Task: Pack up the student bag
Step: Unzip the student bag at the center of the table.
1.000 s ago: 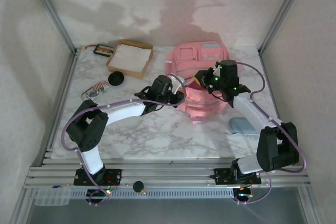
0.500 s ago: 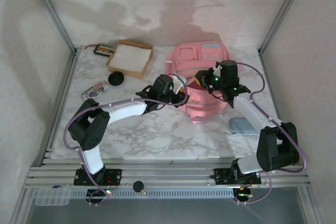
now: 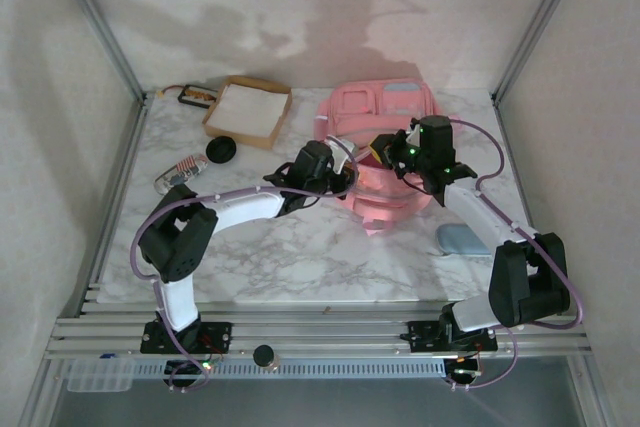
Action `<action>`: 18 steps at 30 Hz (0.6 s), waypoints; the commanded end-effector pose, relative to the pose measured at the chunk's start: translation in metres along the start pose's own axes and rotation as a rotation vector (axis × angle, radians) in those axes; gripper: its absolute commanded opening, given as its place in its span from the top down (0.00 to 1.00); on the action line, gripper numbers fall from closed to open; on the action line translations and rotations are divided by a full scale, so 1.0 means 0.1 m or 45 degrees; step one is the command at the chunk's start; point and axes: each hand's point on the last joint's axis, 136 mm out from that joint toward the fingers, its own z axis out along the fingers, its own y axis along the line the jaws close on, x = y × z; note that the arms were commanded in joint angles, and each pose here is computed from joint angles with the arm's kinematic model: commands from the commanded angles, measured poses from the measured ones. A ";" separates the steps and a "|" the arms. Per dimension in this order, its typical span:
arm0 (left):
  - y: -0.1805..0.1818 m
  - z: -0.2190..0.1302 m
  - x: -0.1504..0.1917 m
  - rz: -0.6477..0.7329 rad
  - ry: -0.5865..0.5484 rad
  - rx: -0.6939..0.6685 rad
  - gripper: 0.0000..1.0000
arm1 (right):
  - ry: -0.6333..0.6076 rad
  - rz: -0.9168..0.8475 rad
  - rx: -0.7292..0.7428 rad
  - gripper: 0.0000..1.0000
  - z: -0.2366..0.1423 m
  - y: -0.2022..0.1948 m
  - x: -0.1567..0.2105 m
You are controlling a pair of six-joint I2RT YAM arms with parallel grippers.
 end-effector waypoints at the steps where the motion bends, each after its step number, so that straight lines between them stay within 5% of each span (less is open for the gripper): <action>1: 0.06 -0.11 -0.20 -0.011 -0.110 -0.048 0.96 | 0.072 -0.118 -0.200 1.00 -0.17 0.46 0.14; 18: 0.49 -0.43 0.36 -0.039 0.039 -0.259 1.00 | 0.113 -0.139 -0.168 1.00 -0.33 0.41 0.20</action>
